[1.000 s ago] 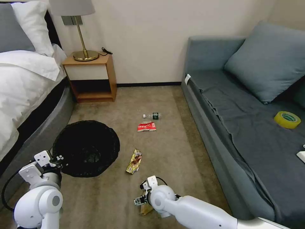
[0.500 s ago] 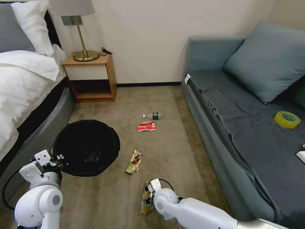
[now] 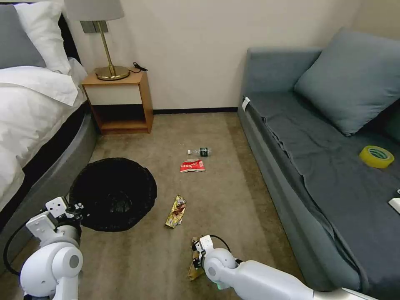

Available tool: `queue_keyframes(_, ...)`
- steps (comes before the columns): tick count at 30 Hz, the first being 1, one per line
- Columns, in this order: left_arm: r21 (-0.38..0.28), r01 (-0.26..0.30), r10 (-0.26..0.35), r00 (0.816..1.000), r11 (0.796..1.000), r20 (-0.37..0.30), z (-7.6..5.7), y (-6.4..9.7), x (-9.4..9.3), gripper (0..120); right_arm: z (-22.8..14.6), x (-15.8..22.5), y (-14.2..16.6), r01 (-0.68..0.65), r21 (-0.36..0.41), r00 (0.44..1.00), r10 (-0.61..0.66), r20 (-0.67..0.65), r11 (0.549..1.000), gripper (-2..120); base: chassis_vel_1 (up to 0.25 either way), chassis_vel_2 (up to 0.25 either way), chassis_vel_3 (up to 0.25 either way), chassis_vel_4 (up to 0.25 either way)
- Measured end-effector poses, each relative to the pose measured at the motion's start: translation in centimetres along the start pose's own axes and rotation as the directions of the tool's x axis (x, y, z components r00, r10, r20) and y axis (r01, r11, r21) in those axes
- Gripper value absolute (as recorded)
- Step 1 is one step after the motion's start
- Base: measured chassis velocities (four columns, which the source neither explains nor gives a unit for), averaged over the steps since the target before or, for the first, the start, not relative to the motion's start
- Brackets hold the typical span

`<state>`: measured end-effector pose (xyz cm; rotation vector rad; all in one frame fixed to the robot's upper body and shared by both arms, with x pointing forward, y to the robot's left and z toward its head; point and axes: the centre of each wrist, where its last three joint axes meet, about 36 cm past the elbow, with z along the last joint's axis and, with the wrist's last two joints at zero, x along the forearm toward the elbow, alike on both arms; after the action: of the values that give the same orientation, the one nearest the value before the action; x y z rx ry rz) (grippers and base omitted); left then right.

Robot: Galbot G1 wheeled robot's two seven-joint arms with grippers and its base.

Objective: Pick up the trash bin, then pick up the garbage on the floor and place it into the trash bin.

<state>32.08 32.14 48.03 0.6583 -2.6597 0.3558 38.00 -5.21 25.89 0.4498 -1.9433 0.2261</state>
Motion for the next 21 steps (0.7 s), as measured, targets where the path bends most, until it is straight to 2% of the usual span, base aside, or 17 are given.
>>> queue_keyframes(2,0.001,-0.001,0.001,1.0,1.0,0.001,0.0,0.0,-0.1,2,0.2,0.0,-0.2,-0.005,-0.002,1.0,0.005,0.006,1.0,0,0.0,0.0,0.0,0.0)
queue_keyframes(13,0.001,-0.006,0.006,1.0,1.0,-0.003,0.0,-0.2,-0.2,2,0.3,1.2,-1.9,-0.01,-0.007,0.999,0.011,0.036,1.0,0,0.0,0.0,0.0,0.0)
queue_keyframes(18,0.0,-0.017,0.017,1.0,1.0,-0.019,0.3,-0.5,-0.2,2,-0.4,3.1,-3.2,-0.004,-0.025,0.997,0.006,0.077,1.0,0,0.0,0.0,0.0,0.0)
queue_keyframes(21,-0.007,-0.023,0.023,0.999,1.0,-0.037,0.6,-0.6,-0.2,2,-1.4,6.1,-4.7,0.011,-0.053,0.988,-0.003,0.152,0.999,0,0.0,0.0,0.0,0.0)
